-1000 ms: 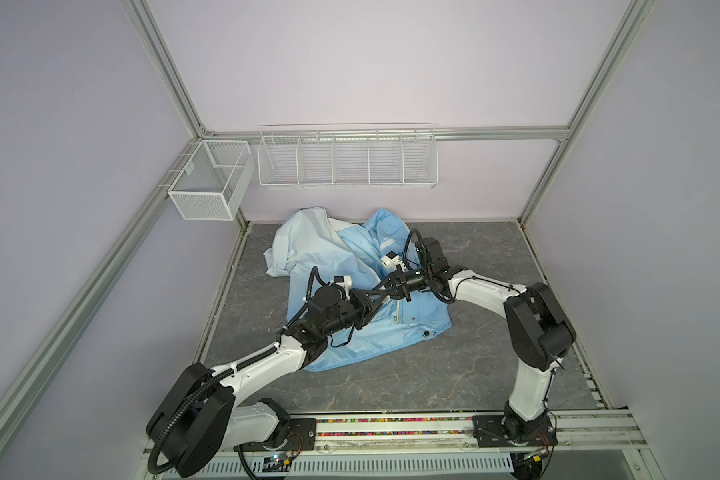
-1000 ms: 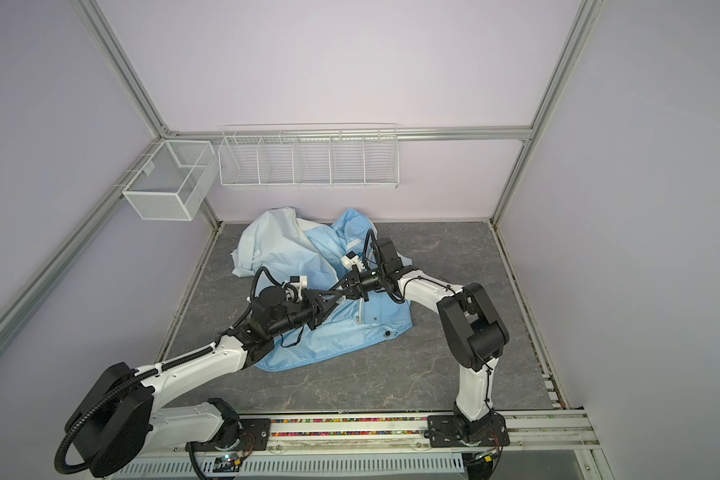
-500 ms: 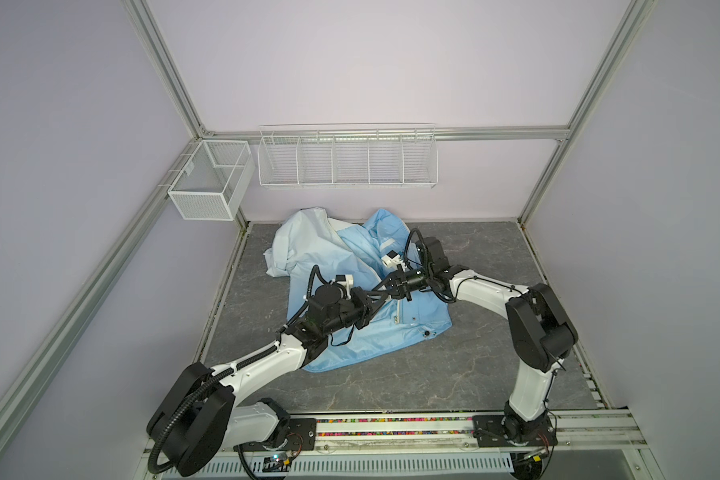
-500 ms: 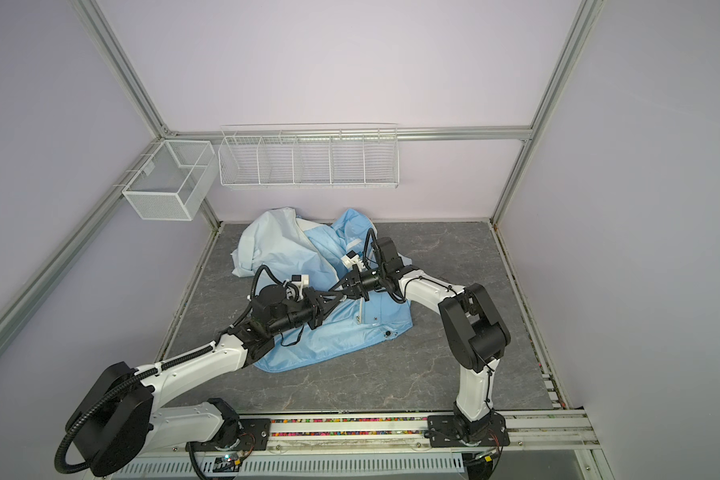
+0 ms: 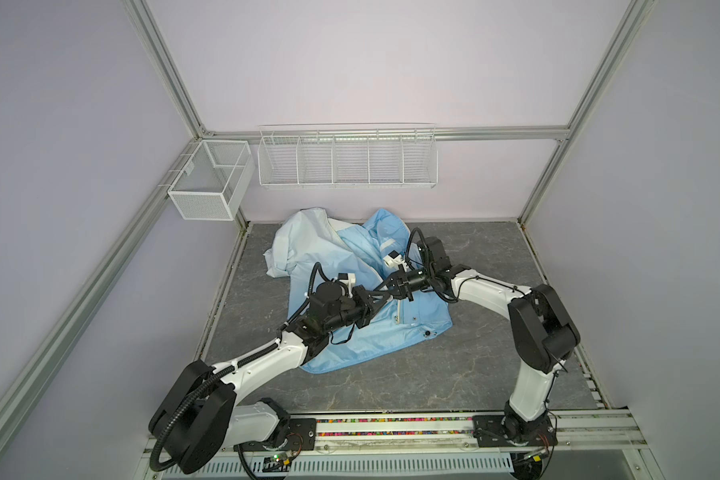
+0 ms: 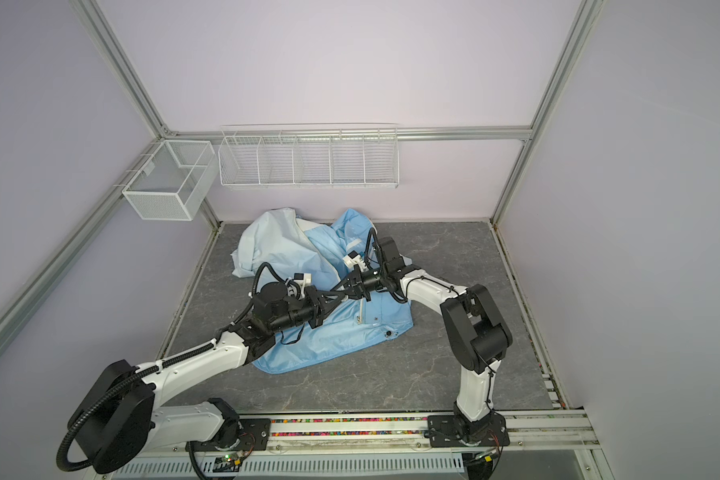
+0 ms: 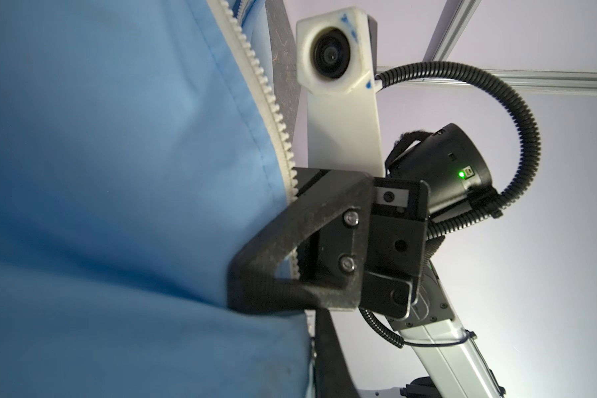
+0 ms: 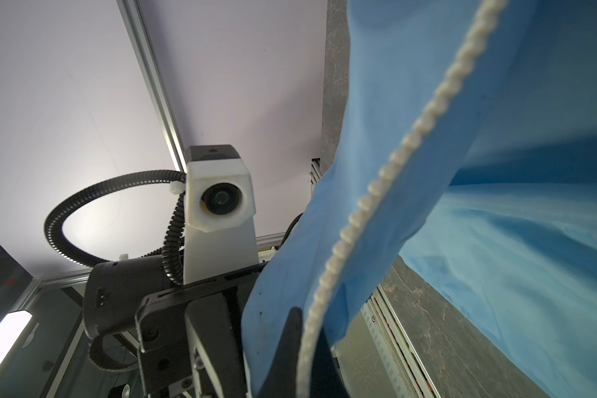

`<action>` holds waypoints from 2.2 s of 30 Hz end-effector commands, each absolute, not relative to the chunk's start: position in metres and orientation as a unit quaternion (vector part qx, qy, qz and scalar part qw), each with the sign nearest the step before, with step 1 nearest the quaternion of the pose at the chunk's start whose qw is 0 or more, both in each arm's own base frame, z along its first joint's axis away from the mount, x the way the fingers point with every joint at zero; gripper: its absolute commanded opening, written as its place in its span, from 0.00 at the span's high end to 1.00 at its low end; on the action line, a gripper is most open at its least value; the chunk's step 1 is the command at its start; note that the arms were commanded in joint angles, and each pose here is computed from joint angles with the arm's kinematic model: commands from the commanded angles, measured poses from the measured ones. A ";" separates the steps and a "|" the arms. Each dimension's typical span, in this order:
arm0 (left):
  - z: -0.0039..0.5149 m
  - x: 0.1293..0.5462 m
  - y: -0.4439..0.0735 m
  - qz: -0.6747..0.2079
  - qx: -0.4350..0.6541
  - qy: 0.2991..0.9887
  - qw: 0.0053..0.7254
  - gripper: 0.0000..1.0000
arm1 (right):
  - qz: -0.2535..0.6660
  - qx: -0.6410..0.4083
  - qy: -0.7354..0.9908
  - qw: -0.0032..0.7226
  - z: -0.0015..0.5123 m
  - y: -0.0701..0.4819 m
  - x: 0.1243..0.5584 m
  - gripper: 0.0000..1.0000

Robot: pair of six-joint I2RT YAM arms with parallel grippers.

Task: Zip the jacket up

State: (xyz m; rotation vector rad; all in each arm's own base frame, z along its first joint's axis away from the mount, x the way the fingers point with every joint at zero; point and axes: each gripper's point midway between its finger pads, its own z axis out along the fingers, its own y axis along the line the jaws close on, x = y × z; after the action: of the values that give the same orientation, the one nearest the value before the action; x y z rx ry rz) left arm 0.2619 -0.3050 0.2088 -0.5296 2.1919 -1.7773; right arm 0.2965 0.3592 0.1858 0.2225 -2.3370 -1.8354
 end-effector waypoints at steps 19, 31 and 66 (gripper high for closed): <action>0.116 0.296 -0.279 -0.423 -0.211 0.859 0.196 1.00 | -0.364 -0.135 -0.920 0.051 0.092 0.256 0.270 0.34; 0.056 0.309 -0.320 -0.373 -0.155 0.910 0.092 1.00 | -0.380 -0.197 -0.903 0.033 0.059 0.258 0.271 0.30; 0.020 0.316 -0.325 -0.382 -0.128 0.915 0.012 1.00 | -0.355 -0.217 -0.908 -0.047 0.077 0.291 0.285 0.28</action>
State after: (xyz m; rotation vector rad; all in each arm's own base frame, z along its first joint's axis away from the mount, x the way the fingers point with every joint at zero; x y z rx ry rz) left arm 0.3143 -0.3270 0.0292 -0.3981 2.8353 -1.2046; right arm 0.2847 0.2884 0.0932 -0.6409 -2.9647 -1.1686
